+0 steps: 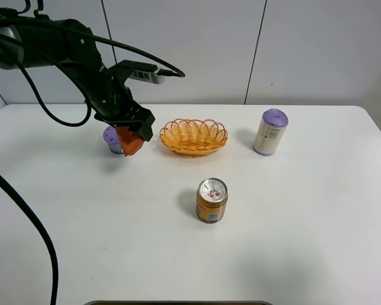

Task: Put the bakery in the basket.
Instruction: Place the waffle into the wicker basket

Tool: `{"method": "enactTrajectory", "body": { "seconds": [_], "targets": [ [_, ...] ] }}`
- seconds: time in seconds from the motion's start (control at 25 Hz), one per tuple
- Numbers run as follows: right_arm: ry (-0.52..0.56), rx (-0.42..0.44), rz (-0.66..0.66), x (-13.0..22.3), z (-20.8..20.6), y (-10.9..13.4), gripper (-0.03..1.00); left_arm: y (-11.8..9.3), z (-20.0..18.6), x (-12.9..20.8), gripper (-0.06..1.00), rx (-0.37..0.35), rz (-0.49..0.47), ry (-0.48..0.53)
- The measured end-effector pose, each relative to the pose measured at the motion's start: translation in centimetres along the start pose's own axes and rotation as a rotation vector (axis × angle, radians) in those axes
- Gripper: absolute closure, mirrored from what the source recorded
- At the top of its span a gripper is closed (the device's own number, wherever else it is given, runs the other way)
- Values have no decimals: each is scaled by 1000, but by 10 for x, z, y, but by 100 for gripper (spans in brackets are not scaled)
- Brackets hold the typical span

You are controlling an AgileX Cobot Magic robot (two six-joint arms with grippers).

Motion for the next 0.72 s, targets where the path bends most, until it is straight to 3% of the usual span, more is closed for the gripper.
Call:
{"method": "enactTrajectory", "body": {
  "seconds": [0.24,0.72],
  "targets": [
    [0,0,0,0,0,0,5,-12,2,-18,25,-11,28,-128],
    [0,0,0,0,0,0,5,-27,24,-46,25,-8,-18,-371]
  ]
}}
Point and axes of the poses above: a point on each arm's last joint axis where the gripper is mounted, z pointing out along that axis toward the gripper, y along the wrist's bending axis when the last joint is at zero, x = y × z, the point moved 3 cm from there along z, pointing out along that axis toward the gripper, and after that the axes turned 1 degree about -z, right-handed, at the moved point
